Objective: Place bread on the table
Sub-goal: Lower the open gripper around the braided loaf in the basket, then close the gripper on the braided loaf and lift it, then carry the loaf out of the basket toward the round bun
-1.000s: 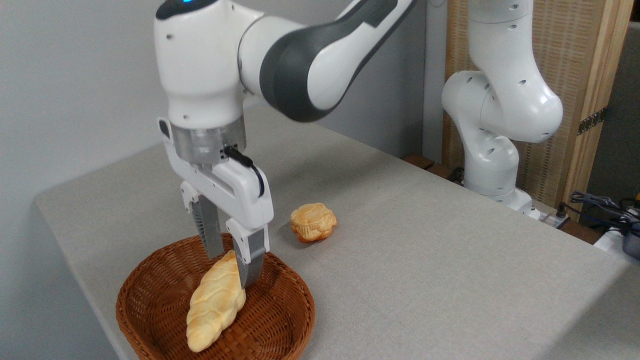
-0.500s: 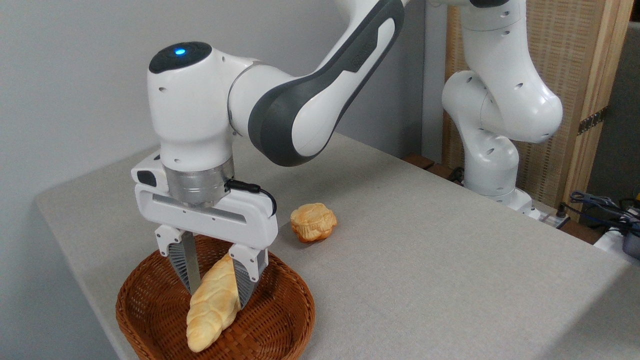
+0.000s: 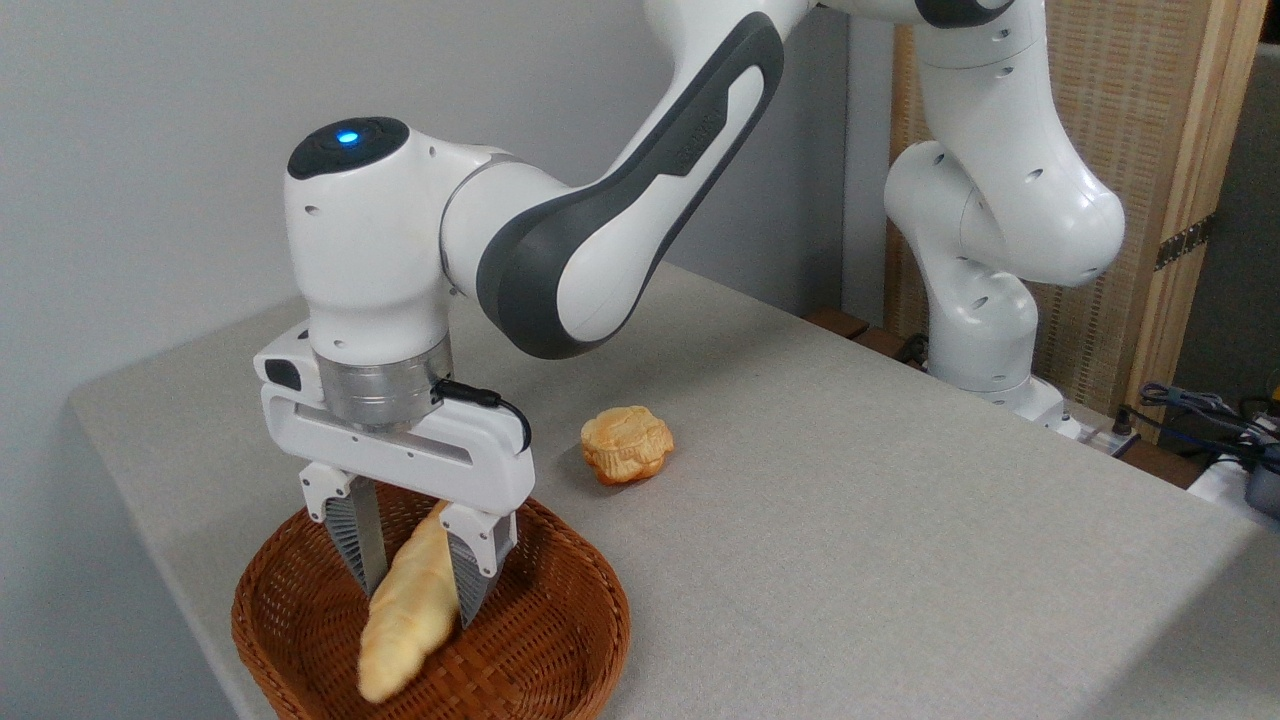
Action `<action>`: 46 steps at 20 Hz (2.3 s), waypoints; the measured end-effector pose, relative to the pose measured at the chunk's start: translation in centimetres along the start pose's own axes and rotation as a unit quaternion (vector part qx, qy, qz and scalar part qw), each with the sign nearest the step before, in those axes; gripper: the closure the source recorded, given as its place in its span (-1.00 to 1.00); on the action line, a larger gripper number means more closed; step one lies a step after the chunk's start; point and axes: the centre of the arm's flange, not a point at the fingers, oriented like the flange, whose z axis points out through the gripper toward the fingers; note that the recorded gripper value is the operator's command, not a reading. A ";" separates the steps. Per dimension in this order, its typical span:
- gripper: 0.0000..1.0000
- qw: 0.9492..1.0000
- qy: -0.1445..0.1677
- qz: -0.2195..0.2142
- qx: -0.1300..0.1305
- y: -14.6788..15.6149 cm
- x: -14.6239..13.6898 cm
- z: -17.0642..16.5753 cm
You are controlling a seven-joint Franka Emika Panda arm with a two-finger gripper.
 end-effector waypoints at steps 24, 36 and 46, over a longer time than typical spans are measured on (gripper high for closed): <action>0.19 0.998 0.059 0.007 0.012 0.8 0.2 -7.6; 0.03 0.978 -0.087 0.184 -0.043 2.4 -6.2 -12.6; -1.00 0.962 -0.147 0.219 -0.075 3.5 -8.2 -8.7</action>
